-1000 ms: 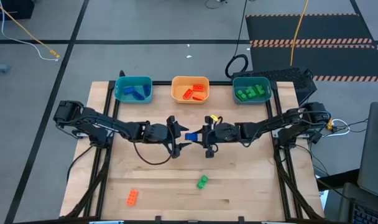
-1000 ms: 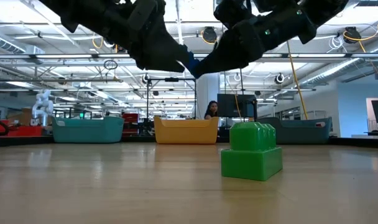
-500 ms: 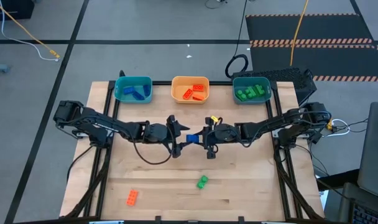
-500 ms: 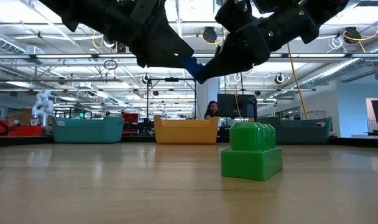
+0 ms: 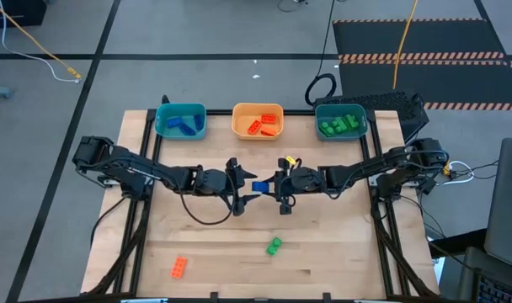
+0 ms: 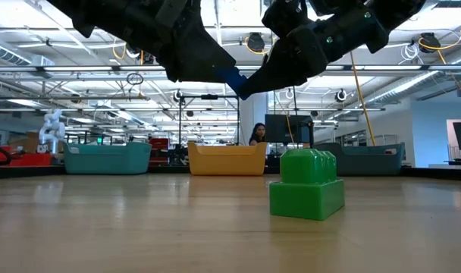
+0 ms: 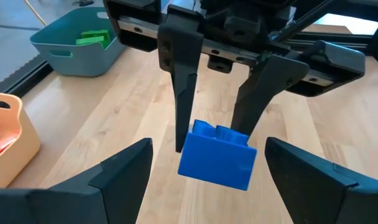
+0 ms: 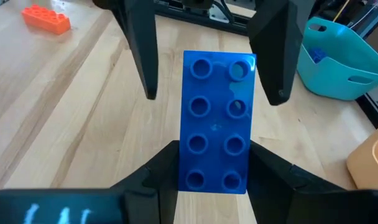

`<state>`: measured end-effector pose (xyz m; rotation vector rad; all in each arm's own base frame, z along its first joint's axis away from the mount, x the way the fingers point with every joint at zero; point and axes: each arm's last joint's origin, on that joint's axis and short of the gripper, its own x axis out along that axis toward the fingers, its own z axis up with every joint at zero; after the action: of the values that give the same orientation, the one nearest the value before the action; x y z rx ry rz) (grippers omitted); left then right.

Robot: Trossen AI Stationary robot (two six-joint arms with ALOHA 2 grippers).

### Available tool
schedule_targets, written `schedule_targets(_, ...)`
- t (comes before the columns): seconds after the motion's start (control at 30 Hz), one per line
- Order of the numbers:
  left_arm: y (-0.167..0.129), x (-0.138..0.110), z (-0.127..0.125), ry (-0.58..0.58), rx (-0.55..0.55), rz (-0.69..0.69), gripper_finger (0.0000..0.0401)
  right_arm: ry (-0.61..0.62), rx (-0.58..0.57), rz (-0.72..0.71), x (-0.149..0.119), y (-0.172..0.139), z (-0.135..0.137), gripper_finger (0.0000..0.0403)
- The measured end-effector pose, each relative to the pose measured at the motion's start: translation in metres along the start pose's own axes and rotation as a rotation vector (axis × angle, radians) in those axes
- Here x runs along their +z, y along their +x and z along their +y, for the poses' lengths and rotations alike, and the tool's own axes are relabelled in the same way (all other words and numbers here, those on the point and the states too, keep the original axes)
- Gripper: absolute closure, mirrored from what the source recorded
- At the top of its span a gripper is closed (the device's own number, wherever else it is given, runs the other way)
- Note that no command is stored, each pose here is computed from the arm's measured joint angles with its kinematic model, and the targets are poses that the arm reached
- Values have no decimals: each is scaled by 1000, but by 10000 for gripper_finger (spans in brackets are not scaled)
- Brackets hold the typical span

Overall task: Sort & place blocks by color
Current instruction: Put the blue game piece into the blue bin

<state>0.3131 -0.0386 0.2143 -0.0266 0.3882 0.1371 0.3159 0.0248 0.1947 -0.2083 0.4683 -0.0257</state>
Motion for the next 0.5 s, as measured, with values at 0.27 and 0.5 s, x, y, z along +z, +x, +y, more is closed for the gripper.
schedule_targets(0.27,5,-3,-2,-1,2,-10,133,7,-7,0,0,0,-1,264)
schedule_targets(0.5,18,-11,-7,0,2,-34,232,8,0,7,-1,0,0,264)
